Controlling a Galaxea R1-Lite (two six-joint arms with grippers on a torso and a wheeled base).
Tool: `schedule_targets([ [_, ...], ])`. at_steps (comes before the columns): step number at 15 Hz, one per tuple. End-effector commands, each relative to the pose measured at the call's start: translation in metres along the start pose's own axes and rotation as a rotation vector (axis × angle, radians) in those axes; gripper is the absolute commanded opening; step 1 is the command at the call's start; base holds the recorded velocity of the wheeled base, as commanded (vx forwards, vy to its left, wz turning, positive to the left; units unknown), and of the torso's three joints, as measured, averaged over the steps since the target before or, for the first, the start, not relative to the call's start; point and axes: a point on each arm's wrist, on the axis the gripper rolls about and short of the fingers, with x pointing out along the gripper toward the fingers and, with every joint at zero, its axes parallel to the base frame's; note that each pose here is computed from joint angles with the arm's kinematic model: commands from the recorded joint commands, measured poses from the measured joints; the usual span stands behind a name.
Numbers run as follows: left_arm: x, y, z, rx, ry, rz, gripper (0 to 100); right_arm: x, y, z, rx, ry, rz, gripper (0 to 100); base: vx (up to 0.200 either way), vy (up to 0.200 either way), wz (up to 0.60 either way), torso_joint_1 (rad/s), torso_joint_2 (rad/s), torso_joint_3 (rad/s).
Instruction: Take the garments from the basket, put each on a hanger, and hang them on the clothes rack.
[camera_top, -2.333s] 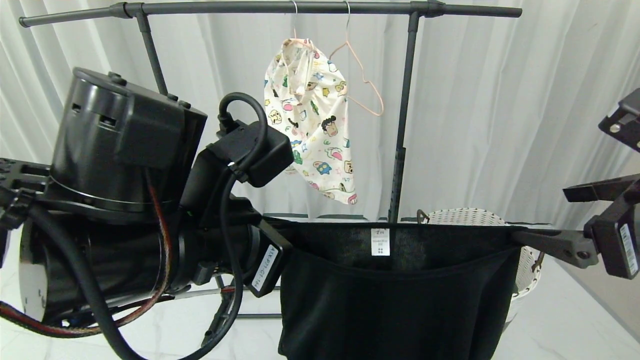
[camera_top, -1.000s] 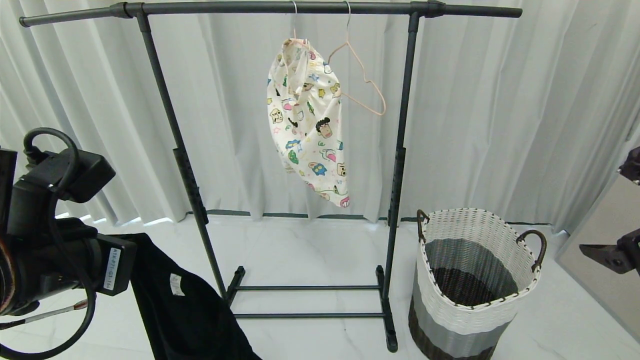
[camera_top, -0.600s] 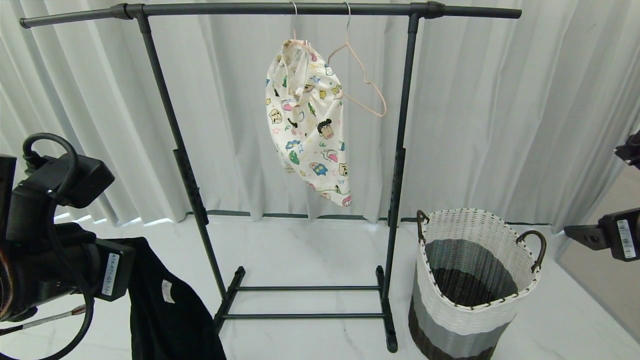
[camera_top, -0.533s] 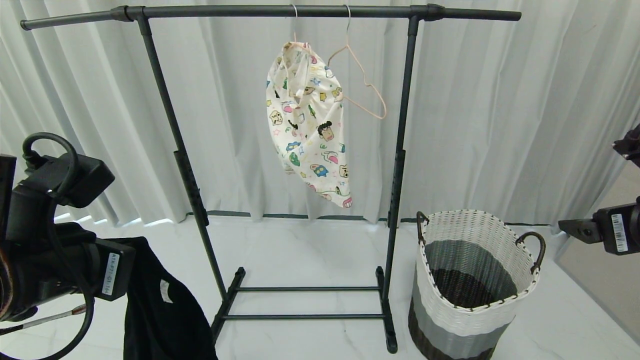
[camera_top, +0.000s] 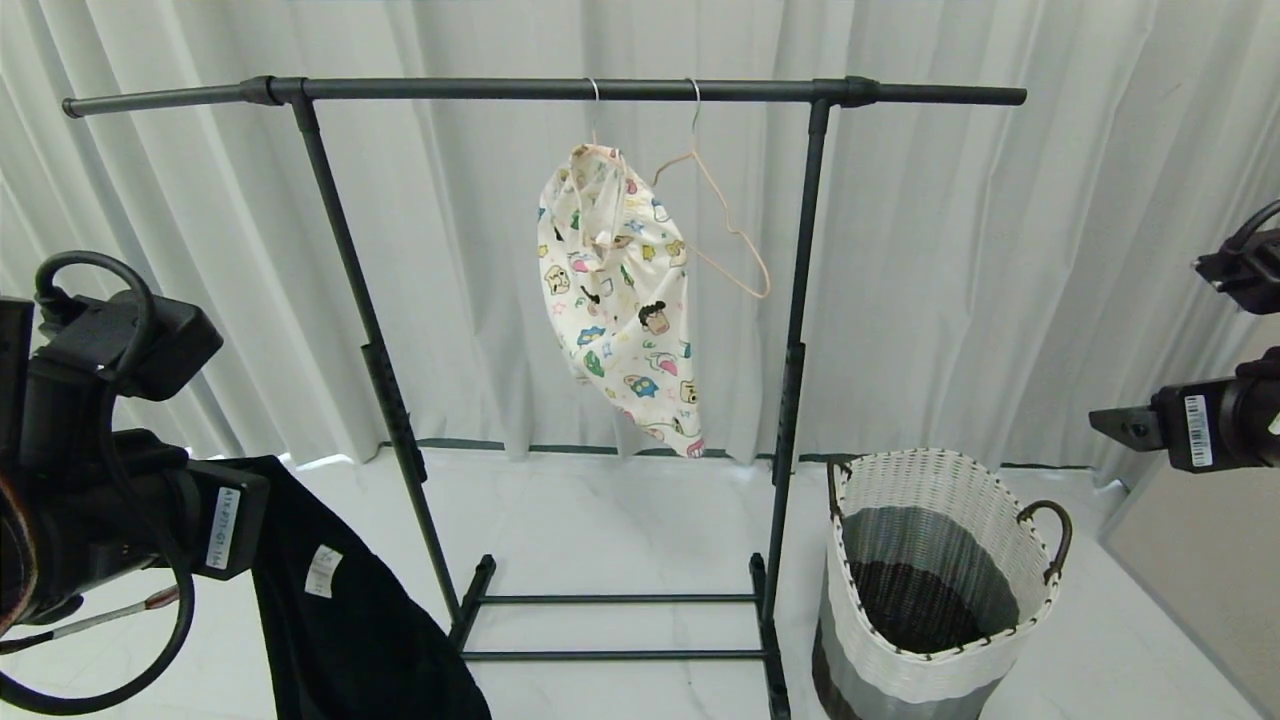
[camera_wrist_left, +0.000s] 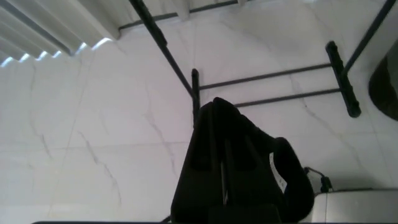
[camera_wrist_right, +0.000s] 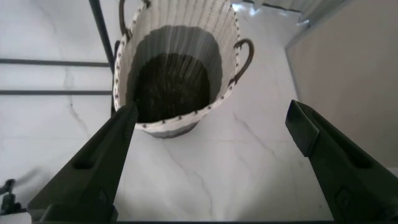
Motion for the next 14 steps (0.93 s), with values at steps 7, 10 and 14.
schedule_targets([
  [7,0.0078,-0.0049,-0.0032,0.014,0.016,-0.002,0,0.0012,0.0017,0.0033,0.011,-0.025,0.008,100,0.0,0.0,0.0,0.194,-0.47,-0.281],
  [10,0.007,-0.0087,-0.0023,0.027,0.01,-0.021,0,0.0,0.002,0.0019,0.006,-0.028,0.012,100,0.0,0.0,0.0,0.217,-0.5,-0.279],
  [14,0.01,-0.0099,-0.0021,0.031,0.02,-0.024,0,0.0016,0.003,0.0033,0.009,-0.067,0.014,100,0.0,0.0,0.0,0.139,-0.31,-0.176],
])
